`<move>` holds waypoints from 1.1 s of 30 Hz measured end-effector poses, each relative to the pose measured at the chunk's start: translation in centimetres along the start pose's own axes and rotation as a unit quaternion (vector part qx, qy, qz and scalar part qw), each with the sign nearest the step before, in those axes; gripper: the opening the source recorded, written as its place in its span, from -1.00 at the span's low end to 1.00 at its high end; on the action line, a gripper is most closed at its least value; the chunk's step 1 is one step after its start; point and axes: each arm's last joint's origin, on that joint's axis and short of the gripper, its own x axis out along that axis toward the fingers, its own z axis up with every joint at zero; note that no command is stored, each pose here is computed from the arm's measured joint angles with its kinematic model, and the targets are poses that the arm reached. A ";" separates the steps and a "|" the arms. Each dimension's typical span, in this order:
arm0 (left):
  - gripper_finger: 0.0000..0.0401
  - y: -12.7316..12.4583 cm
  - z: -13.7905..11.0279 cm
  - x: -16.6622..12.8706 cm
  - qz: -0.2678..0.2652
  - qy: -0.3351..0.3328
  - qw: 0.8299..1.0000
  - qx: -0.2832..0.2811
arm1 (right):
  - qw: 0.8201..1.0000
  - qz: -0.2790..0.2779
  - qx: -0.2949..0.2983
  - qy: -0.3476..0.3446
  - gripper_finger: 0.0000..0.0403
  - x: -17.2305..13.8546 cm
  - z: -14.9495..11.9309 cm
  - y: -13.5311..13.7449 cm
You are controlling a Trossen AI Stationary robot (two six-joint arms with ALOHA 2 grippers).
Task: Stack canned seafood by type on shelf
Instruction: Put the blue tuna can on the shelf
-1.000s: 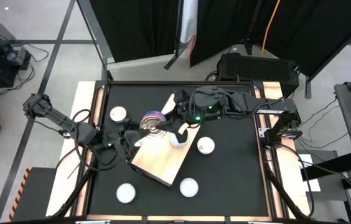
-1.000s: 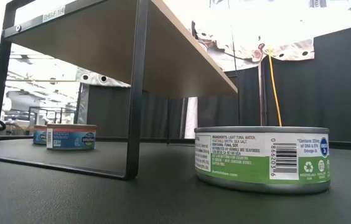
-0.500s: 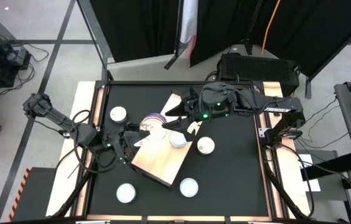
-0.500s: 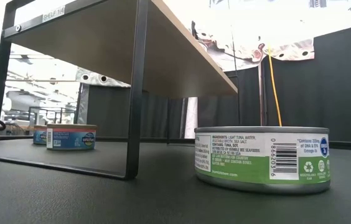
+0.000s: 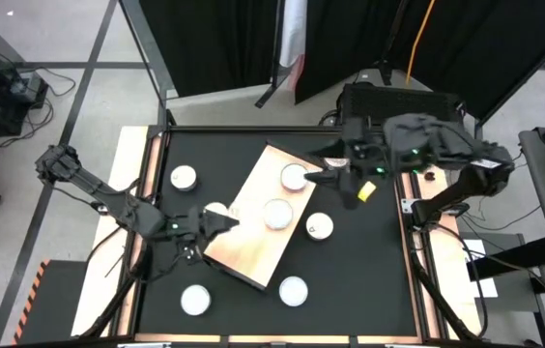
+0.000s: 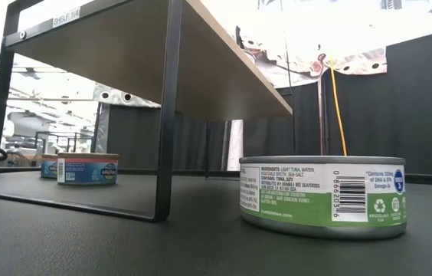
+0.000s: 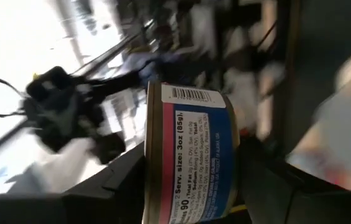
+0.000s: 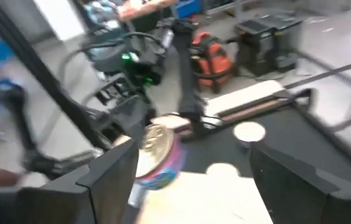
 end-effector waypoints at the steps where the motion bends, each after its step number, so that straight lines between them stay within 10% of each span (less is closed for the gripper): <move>1: 0.06 -0.3 0.1 0.0 -0.013 -0.013 1.000 -0.018 | 1.000 -0.019 -0.011 0.007 0.47 -0.4 -0.4 0.1; 18: 0.07 -2.1 0.4 0.0 -0.100 -0.128 0.986 -0.028 | 0.990 -0.059 -0.121 0.037 0.47 5.6 -9.2 4.3; 33: 0.07 -3.7 -2.2 1.2 -0.169 -0.161 0.972 -0.028 | 0.995 -0.031 -0.091 0.009 0.47 3.3 -8.4 4.8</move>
